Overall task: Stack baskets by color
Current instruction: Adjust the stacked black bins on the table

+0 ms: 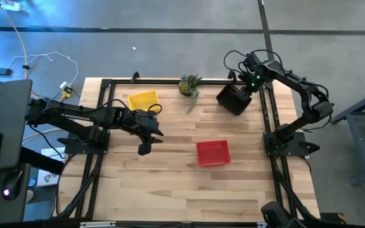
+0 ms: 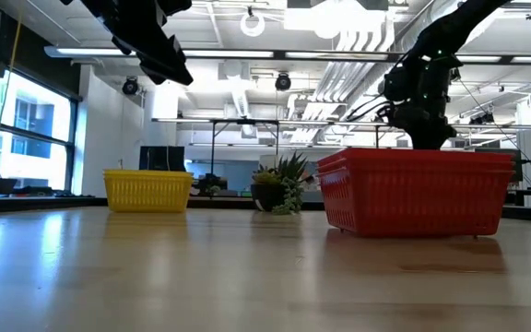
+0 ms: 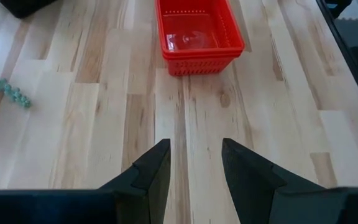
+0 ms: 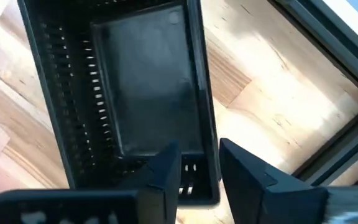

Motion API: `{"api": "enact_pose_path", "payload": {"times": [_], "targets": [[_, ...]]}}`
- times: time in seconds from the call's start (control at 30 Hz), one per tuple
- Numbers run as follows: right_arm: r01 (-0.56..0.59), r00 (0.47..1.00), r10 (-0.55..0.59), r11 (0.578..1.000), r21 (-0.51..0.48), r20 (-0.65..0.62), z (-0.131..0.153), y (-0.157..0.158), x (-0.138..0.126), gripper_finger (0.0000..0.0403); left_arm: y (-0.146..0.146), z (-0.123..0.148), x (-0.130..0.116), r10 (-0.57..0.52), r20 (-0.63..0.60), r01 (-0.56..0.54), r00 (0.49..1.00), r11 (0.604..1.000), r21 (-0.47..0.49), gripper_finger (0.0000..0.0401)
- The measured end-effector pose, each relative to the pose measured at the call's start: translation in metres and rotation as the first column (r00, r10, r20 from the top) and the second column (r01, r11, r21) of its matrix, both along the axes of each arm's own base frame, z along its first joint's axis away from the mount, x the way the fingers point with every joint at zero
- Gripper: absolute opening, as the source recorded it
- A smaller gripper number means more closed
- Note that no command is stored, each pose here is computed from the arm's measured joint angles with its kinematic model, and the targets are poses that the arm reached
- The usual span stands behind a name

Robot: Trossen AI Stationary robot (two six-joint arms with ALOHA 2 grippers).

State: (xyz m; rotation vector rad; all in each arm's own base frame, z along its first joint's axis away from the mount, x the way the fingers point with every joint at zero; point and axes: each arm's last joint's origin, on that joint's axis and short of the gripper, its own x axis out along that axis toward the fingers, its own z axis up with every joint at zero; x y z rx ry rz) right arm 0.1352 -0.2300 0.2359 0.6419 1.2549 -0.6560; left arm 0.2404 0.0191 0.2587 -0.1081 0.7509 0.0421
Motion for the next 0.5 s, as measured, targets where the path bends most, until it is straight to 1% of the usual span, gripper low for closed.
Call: {"api": "enact_pose_path", "payload": {"times": [0.13, 0.23, 0.37, 0.5], "targets": [[-0.002, 1.000, 0.001, 1.000, -0.011, -0.017, 0.000, 0.000, -0.001, 0.0094, 0.000, 0.000, 0.000, -0.014, 0.001, 0.014, 1.000, 1.000, 0.017, 0.0131], [0.012, 0.999, -0.012, 1.000, -0.022, -0.031, 0.004, 0.000, 0.000, 0.0094, 0.003, 0.000, 0.000, -0.004, 0.001, 0.004, 1.000, 1.000, 0.018, 0.0131], [0.017, 1.000, -0.017, 0.999, -0.036, -0.001, 0.013, 0.009, 0.005, 0.0094, 0.009, 0.000, -0.001, 0.045, -0.002, -0.045, 0.999, 0.998, 0.047, 0.0131], [-0.012, 1.000, 0.013, 0.999, -0.036, 0.019, 0.020, 0.026, 0.020, 0.0094, 0.015, 0.000, -0.002, 0.102, -0.003, -0.101, 0.995, 0.992, 0.077, 0.0131]]}}
